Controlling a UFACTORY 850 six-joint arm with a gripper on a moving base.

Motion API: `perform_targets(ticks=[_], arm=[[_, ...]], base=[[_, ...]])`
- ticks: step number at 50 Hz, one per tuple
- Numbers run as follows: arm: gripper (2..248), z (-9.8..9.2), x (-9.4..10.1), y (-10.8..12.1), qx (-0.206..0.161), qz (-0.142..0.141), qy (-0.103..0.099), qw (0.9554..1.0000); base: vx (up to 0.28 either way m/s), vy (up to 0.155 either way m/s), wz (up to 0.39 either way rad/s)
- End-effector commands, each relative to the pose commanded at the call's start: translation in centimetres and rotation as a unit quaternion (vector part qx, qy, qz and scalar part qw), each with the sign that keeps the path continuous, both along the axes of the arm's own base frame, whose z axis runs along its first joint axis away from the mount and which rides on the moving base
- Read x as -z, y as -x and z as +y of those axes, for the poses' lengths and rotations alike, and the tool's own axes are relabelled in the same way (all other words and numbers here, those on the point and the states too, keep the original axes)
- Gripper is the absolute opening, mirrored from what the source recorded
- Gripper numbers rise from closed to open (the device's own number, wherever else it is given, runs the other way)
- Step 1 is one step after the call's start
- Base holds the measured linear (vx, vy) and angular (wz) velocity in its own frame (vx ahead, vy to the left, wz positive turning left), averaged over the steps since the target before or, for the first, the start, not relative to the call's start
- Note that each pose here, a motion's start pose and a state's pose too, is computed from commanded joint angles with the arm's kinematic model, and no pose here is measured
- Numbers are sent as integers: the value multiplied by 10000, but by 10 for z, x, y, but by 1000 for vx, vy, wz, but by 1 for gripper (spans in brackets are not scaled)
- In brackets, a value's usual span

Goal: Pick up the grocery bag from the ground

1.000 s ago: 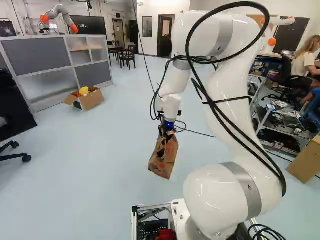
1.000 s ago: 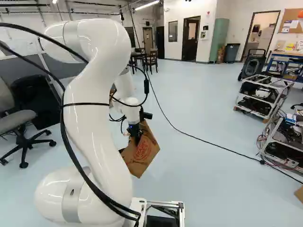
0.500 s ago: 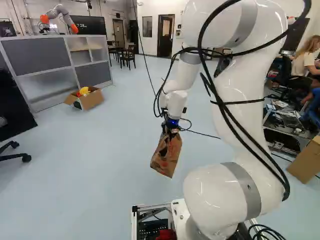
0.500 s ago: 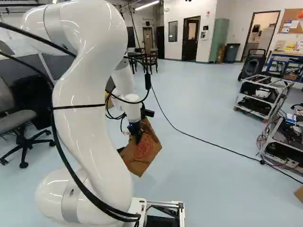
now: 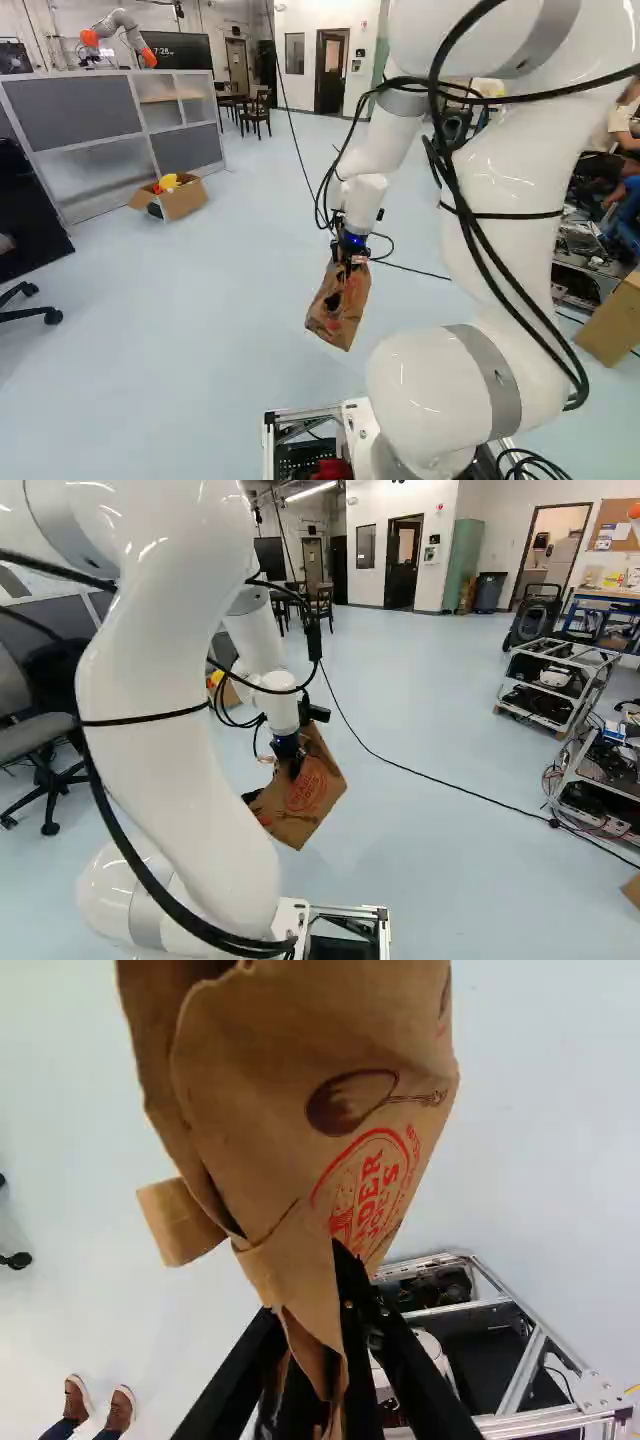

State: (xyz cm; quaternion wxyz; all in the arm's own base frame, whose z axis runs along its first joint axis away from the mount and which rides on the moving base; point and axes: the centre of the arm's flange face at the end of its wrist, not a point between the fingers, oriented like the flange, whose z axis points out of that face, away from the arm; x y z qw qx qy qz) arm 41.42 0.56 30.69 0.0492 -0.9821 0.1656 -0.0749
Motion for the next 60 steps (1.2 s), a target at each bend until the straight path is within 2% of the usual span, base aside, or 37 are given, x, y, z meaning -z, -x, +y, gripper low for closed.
perform_targets(ticks=[33,60], arm=[[21,-26,-44,48,360,-458,17,9983],[21,-45,-77,91,692,-950,68,9930]], base=[[0,0,0],[0,0,0]])
